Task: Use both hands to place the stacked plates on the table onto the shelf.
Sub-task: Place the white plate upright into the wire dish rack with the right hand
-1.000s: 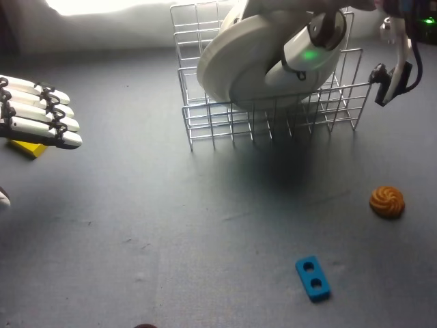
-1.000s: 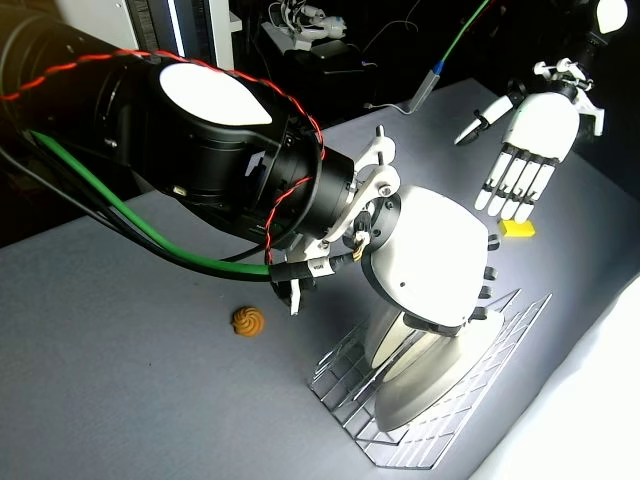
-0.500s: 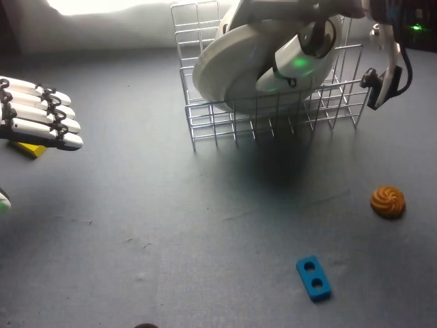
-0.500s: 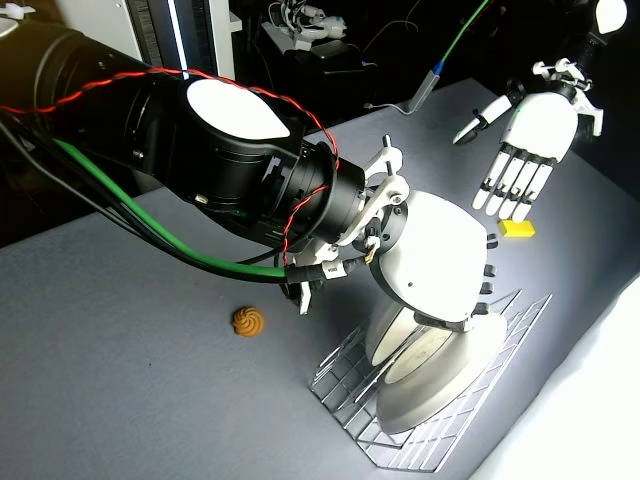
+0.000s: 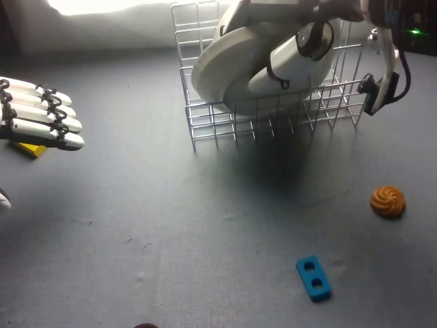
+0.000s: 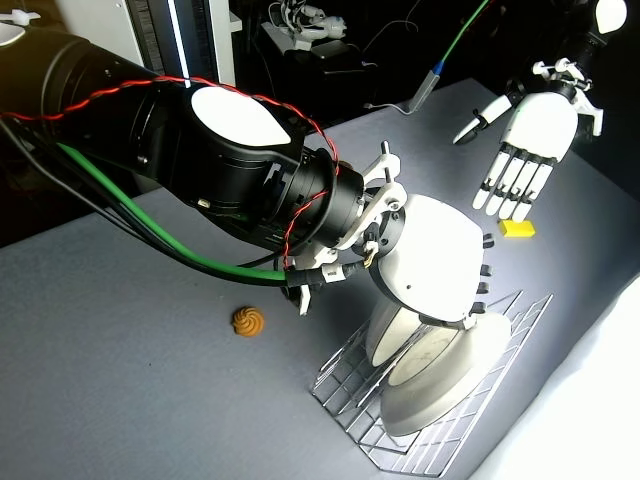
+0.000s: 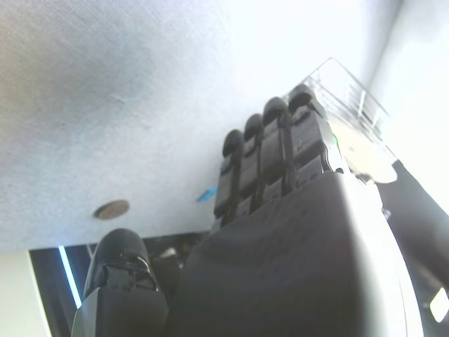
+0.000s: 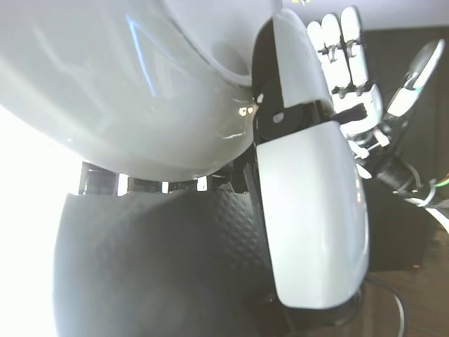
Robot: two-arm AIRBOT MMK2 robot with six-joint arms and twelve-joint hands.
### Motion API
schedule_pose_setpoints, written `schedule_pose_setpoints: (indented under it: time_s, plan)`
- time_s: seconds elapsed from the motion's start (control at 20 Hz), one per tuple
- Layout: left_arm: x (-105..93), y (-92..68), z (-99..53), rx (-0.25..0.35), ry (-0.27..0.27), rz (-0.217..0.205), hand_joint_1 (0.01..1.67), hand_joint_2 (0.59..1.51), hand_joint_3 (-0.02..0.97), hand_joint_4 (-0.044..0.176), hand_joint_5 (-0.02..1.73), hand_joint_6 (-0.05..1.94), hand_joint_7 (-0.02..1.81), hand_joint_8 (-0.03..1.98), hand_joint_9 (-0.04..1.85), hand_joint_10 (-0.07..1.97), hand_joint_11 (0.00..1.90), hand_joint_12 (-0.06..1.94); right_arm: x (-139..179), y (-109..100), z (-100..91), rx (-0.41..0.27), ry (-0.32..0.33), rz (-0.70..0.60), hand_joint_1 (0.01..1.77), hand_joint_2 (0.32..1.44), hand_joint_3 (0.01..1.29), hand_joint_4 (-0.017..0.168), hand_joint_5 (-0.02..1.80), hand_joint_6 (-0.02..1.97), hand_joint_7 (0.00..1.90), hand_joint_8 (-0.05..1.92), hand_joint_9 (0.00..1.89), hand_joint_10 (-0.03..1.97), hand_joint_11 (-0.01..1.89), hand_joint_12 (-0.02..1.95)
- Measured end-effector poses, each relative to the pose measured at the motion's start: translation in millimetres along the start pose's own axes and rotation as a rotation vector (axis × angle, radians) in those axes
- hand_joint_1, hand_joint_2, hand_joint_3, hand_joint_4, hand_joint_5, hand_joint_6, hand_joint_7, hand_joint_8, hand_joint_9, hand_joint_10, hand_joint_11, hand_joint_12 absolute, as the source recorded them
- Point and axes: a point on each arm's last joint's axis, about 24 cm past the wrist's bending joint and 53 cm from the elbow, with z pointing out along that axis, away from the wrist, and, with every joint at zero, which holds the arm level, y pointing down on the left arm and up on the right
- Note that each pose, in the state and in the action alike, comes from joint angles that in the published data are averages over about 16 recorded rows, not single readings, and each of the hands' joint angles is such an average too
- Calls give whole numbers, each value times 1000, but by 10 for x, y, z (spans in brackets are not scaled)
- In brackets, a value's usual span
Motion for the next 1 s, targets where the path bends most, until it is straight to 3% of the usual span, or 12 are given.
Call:
schedule_pose_setpoints:
  time_s: [0.15,0.55,1.0]
  plan:
    - [1,-5,3,1,0,0,14,1114,14,-3,91,21,67,6,49,8,16,4,-11,-3,0,0,0,40,1134,1076,11,-9,820,607,992,40,981,203,641,1298]
    - [4,-19,13,5,1,0,15,1114,13,-3,86,21,68,5,52,9,19,4,-90,-20,-11,-1,-10,123,1084,1079,11,-8,856,95,944,21,954,93,547,1326]
    - [-15,-72,32,20,-3,2,15,1115,14,-3,86,20,83,5,60,8,22,4,-195,-38,-48,-2,-24,133,1062,1066,12,-5,785,21,844,21,867,48,410,1326]
